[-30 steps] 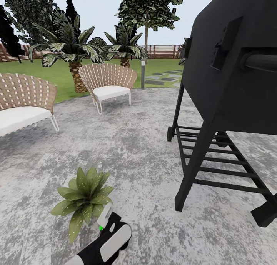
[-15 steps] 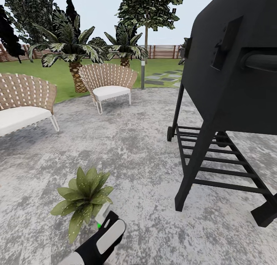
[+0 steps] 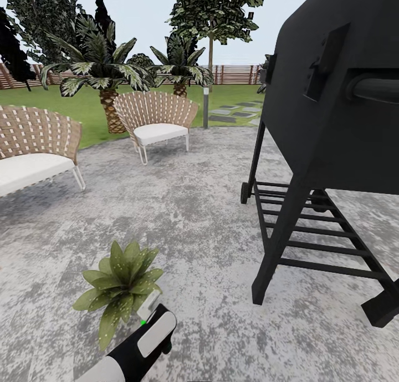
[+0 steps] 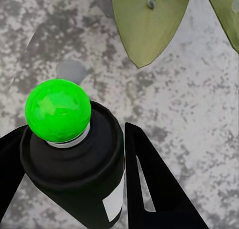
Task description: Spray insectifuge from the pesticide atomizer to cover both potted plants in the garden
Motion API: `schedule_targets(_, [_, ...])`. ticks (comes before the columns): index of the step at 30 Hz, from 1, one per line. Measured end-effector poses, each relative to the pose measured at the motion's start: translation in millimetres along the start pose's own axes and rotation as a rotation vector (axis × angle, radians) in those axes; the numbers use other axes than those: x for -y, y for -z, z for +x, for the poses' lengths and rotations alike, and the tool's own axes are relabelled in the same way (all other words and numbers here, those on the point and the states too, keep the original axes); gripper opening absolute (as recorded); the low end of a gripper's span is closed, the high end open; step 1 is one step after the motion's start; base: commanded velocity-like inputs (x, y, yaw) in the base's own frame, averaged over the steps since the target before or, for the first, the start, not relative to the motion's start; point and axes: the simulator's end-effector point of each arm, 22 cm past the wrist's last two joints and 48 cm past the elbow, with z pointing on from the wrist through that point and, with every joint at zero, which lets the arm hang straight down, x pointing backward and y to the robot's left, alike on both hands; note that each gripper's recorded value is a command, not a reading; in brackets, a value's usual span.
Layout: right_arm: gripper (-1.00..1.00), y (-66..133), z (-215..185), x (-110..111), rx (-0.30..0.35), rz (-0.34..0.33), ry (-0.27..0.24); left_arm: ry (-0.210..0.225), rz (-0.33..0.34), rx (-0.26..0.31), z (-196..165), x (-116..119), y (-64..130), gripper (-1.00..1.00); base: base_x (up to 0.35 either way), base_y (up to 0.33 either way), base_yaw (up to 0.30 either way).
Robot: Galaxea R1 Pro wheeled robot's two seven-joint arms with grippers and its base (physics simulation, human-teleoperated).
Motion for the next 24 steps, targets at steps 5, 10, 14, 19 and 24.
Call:
schedule_targets(5, [1.0, 0.0, 0, 0, 0.0, 0.001, 0.0, 0.028, -0.005, 0.017, -6, -2, -1.2, -1.0, 0.0, 0.0, 0.0])
schedule_targets(10, [1.0, 0.0, 0, 0, 0.0, 0.0, 0.0, 0.096, -0.051, 0.005, -13, -14, -8.3, -1.0, 0.0, 0.0, 0.0])
schedule_targets(14, [1.0, -0.2, 0, -1, -0.001, -0.001, -0.001, 0.104, -0.05, 0.001, -14, -14, -9.7, -1.0, -0.118, 0.09, 0.0])
schedule_targets(19, [1.0, -2.4, 1, 4, -0.03, 0.008, -0.019, 0.091, 0.017, -0.013, -7, 3, -7.2, -1.0, -0.238, 0.219, 0.0])
schedule_targets(24, [1.0, -33.7, -80, 48, -0.123, 0.084, -0.12, -0.104, 0.037, -0.162, 28, 5, -4.8, -1.0, -0.261, 0.217, 0.0])
